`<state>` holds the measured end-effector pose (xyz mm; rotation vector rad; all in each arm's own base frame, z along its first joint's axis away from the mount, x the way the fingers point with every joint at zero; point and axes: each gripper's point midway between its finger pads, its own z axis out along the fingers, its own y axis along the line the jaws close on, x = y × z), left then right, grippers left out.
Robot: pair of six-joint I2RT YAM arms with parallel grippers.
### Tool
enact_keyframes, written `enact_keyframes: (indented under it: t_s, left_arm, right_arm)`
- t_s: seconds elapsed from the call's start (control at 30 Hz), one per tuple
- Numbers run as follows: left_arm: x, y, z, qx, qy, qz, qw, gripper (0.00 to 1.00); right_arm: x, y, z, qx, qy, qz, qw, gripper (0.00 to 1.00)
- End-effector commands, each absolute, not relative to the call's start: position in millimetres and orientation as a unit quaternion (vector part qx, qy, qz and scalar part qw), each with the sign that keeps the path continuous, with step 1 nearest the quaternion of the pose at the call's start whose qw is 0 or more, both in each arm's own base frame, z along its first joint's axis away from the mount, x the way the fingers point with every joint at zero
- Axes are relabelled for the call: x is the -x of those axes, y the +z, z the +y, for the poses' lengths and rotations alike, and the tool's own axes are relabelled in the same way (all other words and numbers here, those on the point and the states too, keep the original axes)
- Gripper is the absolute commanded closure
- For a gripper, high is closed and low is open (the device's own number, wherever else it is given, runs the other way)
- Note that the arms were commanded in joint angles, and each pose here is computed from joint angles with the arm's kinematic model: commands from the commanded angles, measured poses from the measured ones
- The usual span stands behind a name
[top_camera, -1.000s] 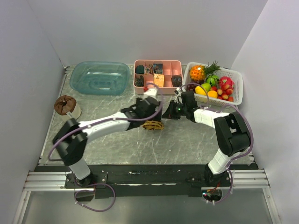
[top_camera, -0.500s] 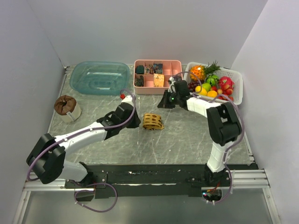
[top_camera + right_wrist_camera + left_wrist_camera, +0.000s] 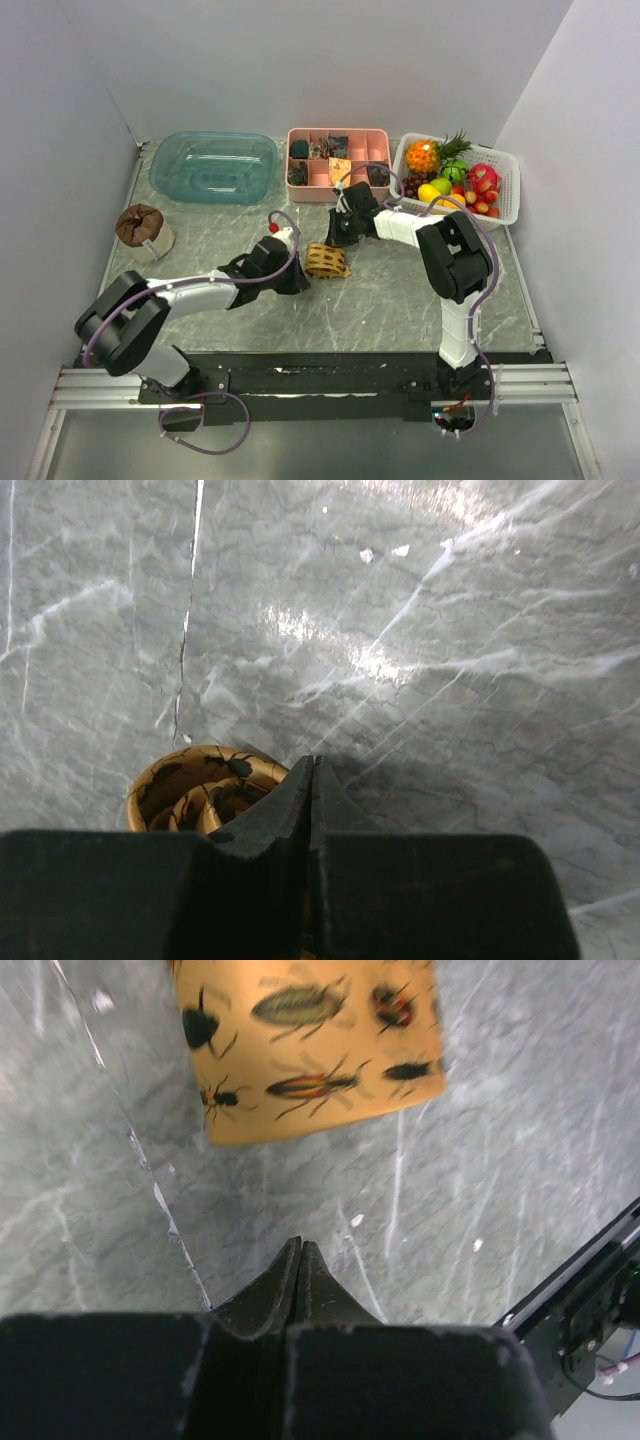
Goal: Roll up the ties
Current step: Roll the tie at the center of the board.
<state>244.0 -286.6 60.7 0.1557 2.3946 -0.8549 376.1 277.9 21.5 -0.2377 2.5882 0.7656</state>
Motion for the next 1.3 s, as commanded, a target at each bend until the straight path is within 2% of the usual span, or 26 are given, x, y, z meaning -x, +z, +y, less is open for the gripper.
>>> enact_keyframes:
  t_s: [0.0,0.33,0.47,0.57,0.77,0.8,0.87,0.9,1.0,1.07,1.27]
  left_arm:
    - [-244.6,59.0,-302.4,-0.059,-0.359,0.886,0.287,0.99]
    - [-249.4,50.6,-288.4,-0.040,-0.324,0.896,0.300,0.98]
    - [-246.6,45.7,-281.0,-0.034,-0.314,0.900,0.301,0.91]
    - [-244.3,46.6,-276.2,-0.029,-0.314,0.898,0.307,0.84]
    - [-246.0,47.9,-263.0,-0.019,-0.305,0.898,0.317,0.59]
    - [-249.8,48.7,-257.0,-0.015,-0.301,0.898,0.322,0.50]
    - [-253.9,55.9,-251.0,-0.014,-0.305,0.893,0.330,0.39]
    - [-261.4,59.1,-242.8,-0.004,-0.302,0.891,0.338,0.29]
    - [-272.4,69.3,-229.3,0.008,-0.314,0.882,0.350,0.16]
    - [-276.7,79.0,-229.4,0.005,-0.340,0.871,0.355,0.12]
    - [-304.9,94.7,-227.2,0.001,-0.401,0.843,0.359,0.08]
  right_arm:
    - [-380.3,18.6,275.8,0.092,0.257,0.936,0.220,0.94]
    - [-360.5,13.4,269.4,0.085,0.258,0.942,0.198,0.95]
    - [-352.3,19.7,267.8,0.077,0.261,0.943,0.190,0.94]
    - [-345.7,23.8,266.3,0.073,0.264,0.943,0.188,0.95]
    - [-340.3,25.6,265.5,0.071,0.269,0.942,0.185,0.95]
    - [-339.9,24.6,265.7,0.072,0.269,0.942,0.186,0.95]
    - [-345.6,25.6,265.5,0.073,0.264,0.941,0.197,0.96]
    - [-349.1,26.0,263.5,0.071,0.259,0.942,0.201,0.96]
    - [-367.2,31.6,259.8,0.067,0.237,0.944,0.219,0.95]
    - [-383.1,40.6,256.1,0.058,0.231,0.942,0.237,0.95]
    - [-409.1,68.7,235.3,0.029,0.216,0.936,0.277,0.94]
